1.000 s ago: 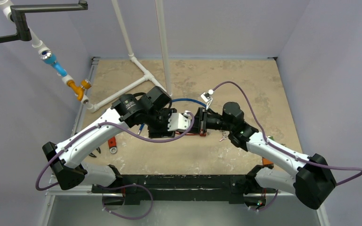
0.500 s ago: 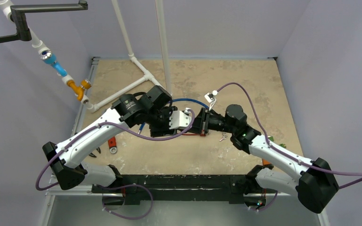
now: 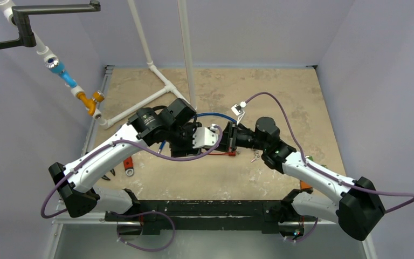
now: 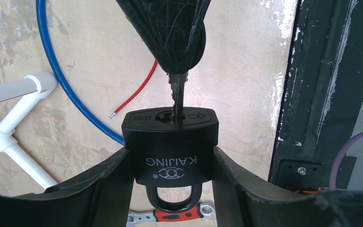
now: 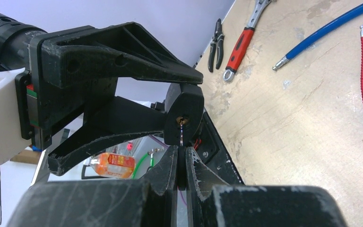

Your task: Unlock with the key

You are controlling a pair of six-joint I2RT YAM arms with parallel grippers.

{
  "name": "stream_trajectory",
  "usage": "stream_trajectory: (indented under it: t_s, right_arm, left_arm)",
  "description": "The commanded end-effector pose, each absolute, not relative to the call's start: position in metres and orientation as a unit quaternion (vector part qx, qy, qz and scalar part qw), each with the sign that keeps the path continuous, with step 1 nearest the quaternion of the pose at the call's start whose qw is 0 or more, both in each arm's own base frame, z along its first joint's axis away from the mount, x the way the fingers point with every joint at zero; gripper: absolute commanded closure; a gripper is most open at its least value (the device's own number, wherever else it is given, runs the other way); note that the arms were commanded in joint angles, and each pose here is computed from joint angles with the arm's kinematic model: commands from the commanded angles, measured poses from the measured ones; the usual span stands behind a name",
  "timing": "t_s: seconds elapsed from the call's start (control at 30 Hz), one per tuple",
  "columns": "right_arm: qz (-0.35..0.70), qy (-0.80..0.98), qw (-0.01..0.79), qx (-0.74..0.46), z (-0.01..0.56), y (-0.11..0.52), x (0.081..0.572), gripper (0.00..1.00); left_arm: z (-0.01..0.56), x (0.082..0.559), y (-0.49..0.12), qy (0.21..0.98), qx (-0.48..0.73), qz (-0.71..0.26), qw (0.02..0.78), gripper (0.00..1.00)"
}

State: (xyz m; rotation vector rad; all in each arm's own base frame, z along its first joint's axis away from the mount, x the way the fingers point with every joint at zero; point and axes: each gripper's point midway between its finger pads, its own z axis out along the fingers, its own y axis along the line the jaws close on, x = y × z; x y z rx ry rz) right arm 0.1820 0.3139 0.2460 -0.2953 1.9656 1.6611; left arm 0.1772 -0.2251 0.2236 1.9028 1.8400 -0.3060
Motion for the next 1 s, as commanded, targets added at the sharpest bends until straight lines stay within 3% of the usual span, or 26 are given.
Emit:
stream_trajectory:
  t_s: [0.0, 0.7, 0.97]
  right_arm:
    - [0.632, 0.686, 0.346, -0.104, 0.29, 0.317, 0.204, 1.0]
    - [0.65, 0.661, 0.369, -0.071, 0.289, 0.301, 0.196, 1.0]
    - [0.643, 0.681, 0.334, -0.106, 0.276, 0.307, 0.187, 1.0]
  left_arm:
    - [0.243, 0.179, -0.242, 0.667, 0.678, -0.133, 0.279, 1.0]
    - [0.246, 0.181, -0.243, 0.678, 0.661, -0.137, 0.291, 1.0]
    - [0.246, 0.181, -0.242, 0.675, 0.665, -0.134, 0.292, 1.0]
